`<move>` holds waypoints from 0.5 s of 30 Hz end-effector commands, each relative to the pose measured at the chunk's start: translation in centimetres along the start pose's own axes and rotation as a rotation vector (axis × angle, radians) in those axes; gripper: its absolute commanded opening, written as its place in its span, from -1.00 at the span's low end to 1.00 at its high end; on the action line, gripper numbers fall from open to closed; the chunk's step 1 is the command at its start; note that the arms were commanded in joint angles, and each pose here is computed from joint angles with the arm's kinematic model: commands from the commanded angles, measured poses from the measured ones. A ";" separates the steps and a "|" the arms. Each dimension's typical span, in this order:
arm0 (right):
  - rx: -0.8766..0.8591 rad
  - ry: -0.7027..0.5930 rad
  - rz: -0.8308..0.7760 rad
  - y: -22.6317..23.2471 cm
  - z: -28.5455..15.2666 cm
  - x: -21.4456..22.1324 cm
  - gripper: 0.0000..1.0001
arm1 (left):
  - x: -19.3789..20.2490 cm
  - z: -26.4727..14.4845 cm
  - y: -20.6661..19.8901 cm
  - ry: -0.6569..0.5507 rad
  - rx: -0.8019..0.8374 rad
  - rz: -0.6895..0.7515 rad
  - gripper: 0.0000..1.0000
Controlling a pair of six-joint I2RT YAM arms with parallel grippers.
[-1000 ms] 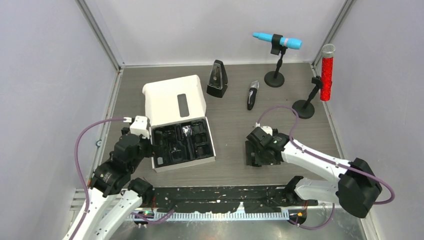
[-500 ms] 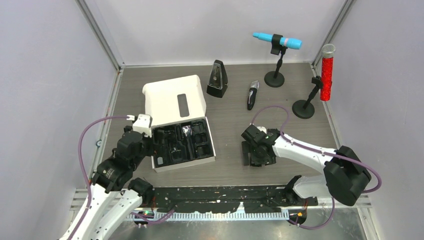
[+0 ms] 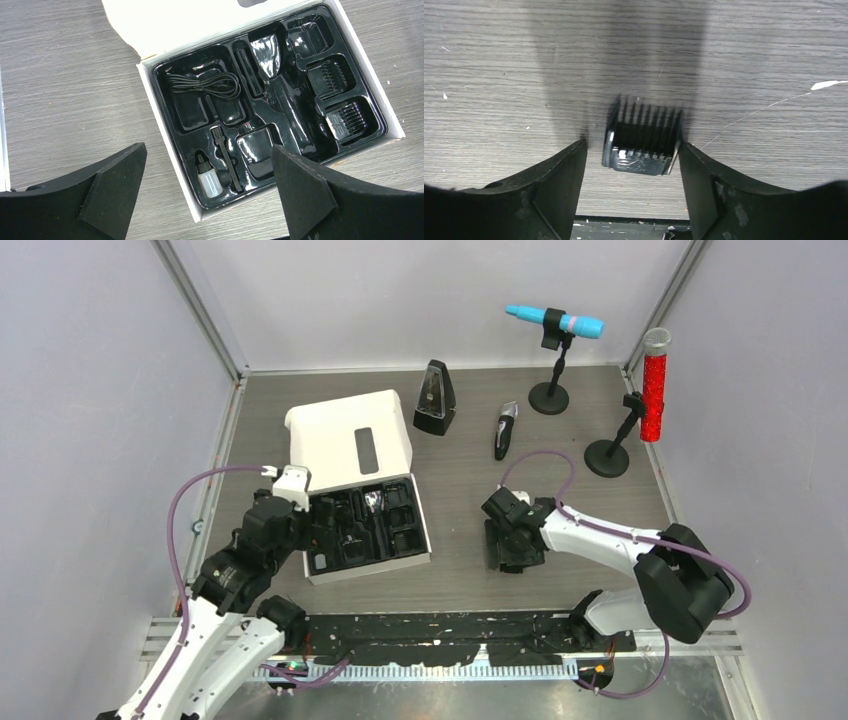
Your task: Sort the hair-cutting tools
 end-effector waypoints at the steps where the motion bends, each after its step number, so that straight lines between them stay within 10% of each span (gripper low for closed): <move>1: -0.029 -0.003 -0.001 0.0 0.8 0.5 0.35 | -1.1 0.1 -0.1 -0.052 0.015 0.001 0.99; 15: -0.220 -0.238 0.026 2.1 -5.8 -3.5 -0.03 | -1.5 -0.4 -2.4 -0.018 0.181 -0.155 0.96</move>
Point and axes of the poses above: each gripper's point midway between its finger pads, its own z axis out along the fingers, its own y axis along the line the jaws close on, x = y × z, the point moved 8 cm from there along -z, back along the fingers, and after that the axes turned 4 degrees about z, right-handed, at the moved point
